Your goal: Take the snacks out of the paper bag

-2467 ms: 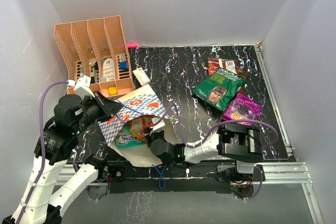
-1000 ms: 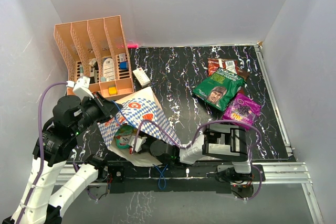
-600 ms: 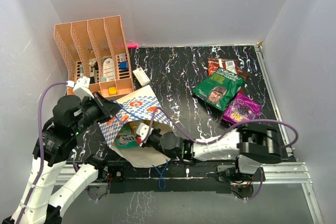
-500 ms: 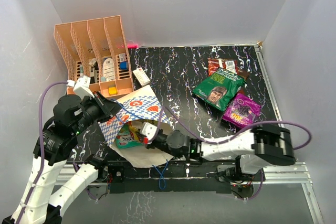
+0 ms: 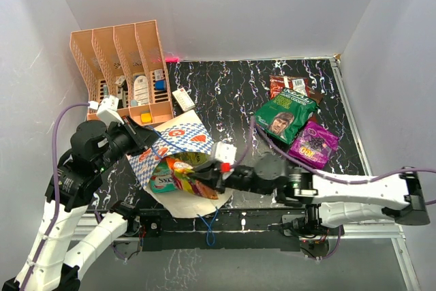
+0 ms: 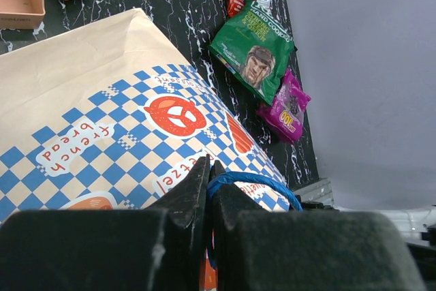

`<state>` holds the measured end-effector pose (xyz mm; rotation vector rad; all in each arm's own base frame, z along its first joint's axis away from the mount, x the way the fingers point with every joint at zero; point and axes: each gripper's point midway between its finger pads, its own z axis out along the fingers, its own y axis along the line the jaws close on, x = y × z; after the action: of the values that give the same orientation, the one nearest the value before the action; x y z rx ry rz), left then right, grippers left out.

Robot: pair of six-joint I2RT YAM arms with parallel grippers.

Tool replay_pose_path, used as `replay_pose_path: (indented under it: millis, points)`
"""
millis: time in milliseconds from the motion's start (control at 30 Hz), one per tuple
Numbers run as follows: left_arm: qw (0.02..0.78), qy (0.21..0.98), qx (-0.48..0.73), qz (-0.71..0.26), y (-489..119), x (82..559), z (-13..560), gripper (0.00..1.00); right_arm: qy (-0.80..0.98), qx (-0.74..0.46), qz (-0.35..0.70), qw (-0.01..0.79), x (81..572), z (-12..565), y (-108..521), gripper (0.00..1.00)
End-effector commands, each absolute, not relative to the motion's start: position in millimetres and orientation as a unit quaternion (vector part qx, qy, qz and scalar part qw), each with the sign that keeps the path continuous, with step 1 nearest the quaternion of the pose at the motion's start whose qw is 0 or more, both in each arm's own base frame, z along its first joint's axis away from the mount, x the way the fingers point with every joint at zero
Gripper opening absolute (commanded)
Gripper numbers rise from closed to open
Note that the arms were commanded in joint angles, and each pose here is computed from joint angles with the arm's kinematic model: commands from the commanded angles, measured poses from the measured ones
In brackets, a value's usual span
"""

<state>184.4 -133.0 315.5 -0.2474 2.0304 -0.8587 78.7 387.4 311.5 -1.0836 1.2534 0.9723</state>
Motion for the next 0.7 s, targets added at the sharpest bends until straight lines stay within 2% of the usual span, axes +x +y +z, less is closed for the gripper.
replay_pose_path:
  millis: [0, 200, 367, 467, 600, 667]
  points:
    - [0.452, 0.816, -0.09, -0.349, -134.8, 186.1, 317.3, 0.0, 0.458, -0.394, 0.469, 0.644, 72.1, 432.7, 344.2, 0.07]
    - [0.451, 0.818, -0.091, -0.345, -133.1, 185.1, 317.5, 0.0, 0.471, -0.281, 0.379, 0.746, 118.8, 495.2, 282.9, 0.07]
    - [0.454, 0.816, -0.097, -0.344, -131.4, 185.2, 316.4, 0.0, 0.538, -0.141, 0.176, 0.812, 185.2, 495.8, 228.0, 0.07]
    - [0.449, 0.817, -0.099, -0.349, -133.8, 185.4, 314.4, 0.0, 0.571, -0.075, 0.041, 0.816, 230.5, 477.0, 198.5, 0.07]
    - [0.447, 0.817, -0.097, -0.352, -135.1, 185.2, 316.5, 0.0, 0.637, -0.013, -0.031, 0.77, 317.9, 421.9, 159.0, 0.07]
    - [0.449, 0.818, -0.098, -0.347, -133.1, 184.5, 319.5, 0.0, 0.672, 0.029, -0.069, 0.736, 346.8, 386.6, 132.0, 0.07]
